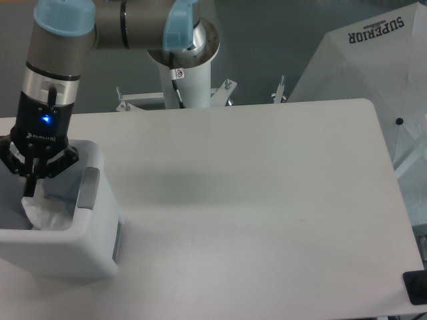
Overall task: Place the trash in the trash can
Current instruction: 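Lower the packet into the bin and open the gripper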
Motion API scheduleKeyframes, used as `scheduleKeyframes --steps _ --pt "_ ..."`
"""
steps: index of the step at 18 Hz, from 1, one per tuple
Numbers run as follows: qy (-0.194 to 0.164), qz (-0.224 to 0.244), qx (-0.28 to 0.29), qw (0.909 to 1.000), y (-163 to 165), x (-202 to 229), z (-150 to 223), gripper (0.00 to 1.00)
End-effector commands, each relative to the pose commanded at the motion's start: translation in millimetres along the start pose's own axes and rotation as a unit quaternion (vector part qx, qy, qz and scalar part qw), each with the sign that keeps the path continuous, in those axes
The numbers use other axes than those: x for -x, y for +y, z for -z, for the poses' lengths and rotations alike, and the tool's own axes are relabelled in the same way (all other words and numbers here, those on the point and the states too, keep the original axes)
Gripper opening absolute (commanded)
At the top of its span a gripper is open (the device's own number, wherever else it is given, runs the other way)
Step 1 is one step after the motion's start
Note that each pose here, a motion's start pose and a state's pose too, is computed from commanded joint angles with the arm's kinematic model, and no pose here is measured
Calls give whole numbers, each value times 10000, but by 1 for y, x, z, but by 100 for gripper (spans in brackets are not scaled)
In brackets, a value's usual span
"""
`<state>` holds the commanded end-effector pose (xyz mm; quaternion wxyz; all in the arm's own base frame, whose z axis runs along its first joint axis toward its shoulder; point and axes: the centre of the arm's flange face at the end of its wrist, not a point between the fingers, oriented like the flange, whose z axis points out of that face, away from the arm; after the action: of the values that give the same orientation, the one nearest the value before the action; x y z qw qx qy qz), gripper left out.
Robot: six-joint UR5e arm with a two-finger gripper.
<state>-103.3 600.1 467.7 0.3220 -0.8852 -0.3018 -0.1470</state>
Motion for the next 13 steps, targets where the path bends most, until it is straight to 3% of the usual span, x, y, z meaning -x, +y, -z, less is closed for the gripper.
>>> scheduleKeyframes --steps 1,3,4,5,6,9,13 --pt "1 -42 10 10000 0 0 -2 4" --pt "-4 -140 14 9999 -1 1 -3 28" --pt "2 -217 -7 9998 -1 0 0 47" --pt "-1 -257 -27 9997 -2 0 3 85" --pt "-11 -270 -62 9996 -3 0 6 100" --pt "-163 -481 -289 9983 -15 -1 20 100" --pt "-536 -643 -867 9927 -48 34 77 100"
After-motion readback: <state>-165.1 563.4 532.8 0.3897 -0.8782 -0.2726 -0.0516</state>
